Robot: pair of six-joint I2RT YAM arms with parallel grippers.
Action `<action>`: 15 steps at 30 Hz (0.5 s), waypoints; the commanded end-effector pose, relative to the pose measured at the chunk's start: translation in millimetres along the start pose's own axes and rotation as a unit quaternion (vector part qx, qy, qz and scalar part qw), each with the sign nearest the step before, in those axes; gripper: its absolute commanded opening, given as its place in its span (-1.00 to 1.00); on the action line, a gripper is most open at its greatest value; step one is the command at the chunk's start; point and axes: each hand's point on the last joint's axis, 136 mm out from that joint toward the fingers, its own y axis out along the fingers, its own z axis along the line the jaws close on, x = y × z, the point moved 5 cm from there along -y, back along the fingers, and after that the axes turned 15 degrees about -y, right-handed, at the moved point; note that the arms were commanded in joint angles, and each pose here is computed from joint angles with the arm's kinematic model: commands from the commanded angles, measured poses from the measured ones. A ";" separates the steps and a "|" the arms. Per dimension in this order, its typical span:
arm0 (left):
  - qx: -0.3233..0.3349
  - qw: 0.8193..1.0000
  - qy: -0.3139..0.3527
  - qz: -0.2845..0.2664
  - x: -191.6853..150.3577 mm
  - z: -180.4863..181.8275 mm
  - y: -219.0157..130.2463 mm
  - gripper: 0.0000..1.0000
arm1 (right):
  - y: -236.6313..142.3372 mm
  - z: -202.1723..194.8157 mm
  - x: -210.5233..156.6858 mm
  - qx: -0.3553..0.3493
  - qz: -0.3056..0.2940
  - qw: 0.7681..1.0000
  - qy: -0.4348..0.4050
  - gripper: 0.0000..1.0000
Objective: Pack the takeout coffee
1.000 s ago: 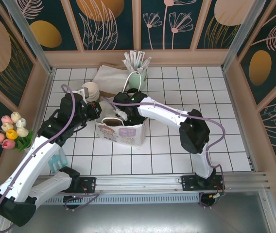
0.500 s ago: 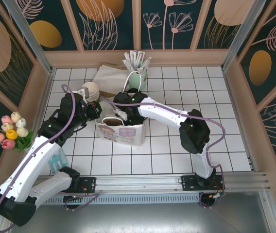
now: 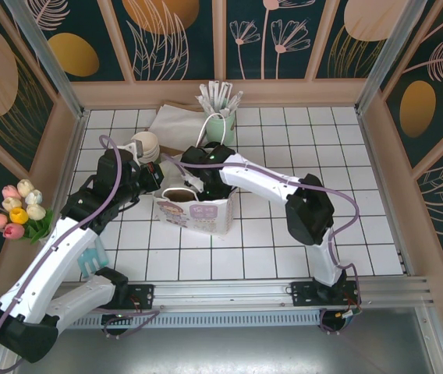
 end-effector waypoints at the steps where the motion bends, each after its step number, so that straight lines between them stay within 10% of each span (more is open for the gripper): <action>1: -0.025 0.999 0.005 -0.026 10.6 -12.5 -5.4 -1.00 | 17.7 -7.5 -23.0 0.013 0.079 0.997 0.010 0.33; 12: -0.020 0.999 0.009 -0.032 13.6 -14.1 -7.8 -1.00 | -26.0 -3.2 -2.1 0.006 0.006 1.000 -0.018 0.57; 15: -0.019 0.999 0.009 -0.031 13.8 -14.4 -6.8 -1.00 | -33.6 -0.9 2.4 0.006 -0.008 1.000 -0.026 0.97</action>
